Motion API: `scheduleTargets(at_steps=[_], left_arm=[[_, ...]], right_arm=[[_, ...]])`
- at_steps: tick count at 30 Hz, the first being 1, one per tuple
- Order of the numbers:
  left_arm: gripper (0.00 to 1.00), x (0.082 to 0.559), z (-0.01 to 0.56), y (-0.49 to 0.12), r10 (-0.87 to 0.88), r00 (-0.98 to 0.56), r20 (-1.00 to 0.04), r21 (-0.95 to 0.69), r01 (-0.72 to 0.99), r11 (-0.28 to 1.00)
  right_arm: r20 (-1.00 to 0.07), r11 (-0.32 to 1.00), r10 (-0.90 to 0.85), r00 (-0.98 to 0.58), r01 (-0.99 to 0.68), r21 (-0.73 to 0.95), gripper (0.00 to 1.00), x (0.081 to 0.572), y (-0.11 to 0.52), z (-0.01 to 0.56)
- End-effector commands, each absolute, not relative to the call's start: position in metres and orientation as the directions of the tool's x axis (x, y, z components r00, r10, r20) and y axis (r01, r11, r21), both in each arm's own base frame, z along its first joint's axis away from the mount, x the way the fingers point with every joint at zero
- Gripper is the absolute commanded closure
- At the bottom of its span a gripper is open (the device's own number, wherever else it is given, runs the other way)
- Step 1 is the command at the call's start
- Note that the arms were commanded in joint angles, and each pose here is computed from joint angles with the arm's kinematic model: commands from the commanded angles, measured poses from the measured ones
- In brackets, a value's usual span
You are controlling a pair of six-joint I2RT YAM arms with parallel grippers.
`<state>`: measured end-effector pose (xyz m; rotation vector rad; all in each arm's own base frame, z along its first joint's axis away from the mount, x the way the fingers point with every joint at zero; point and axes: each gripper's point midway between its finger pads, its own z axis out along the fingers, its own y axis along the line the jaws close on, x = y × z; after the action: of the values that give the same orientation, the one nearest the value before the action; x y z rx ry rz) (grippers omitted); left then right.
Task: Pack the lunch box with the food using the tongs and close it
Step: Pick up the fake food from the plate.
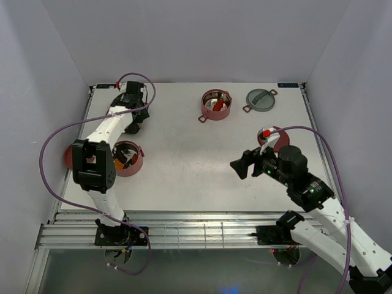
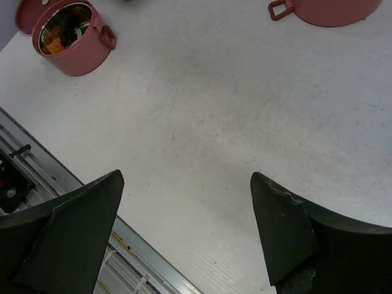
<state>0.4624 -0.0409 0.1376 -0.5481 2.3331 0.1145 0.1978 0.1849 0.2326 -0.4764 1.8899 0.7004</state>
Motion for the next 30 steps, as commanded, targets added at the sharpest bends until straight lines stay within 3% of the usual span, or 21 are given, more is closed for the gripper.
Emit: scheduleTargets(at_steps=[1, 30], left_arm=[[0.47, 0.474, 0.144, -0.038, -0.385, -0.604, -0.698, -0.122, -0.428, 0.895], [0.49, 0.473, 0.114, -0.035, -0.427, -0.640, -0.639, -0.175, -0.420, 0.890]], right_arm=[[-0.933, 0.739, 0.005, -0.360, -0.628, 0.246, 0.10, 0.199, 0.188, 0.243], [-0.932, 0.733, 0.004, -0.361, -0.633, 0.248, 0.10, 0.201, 0.191, 0.245]])
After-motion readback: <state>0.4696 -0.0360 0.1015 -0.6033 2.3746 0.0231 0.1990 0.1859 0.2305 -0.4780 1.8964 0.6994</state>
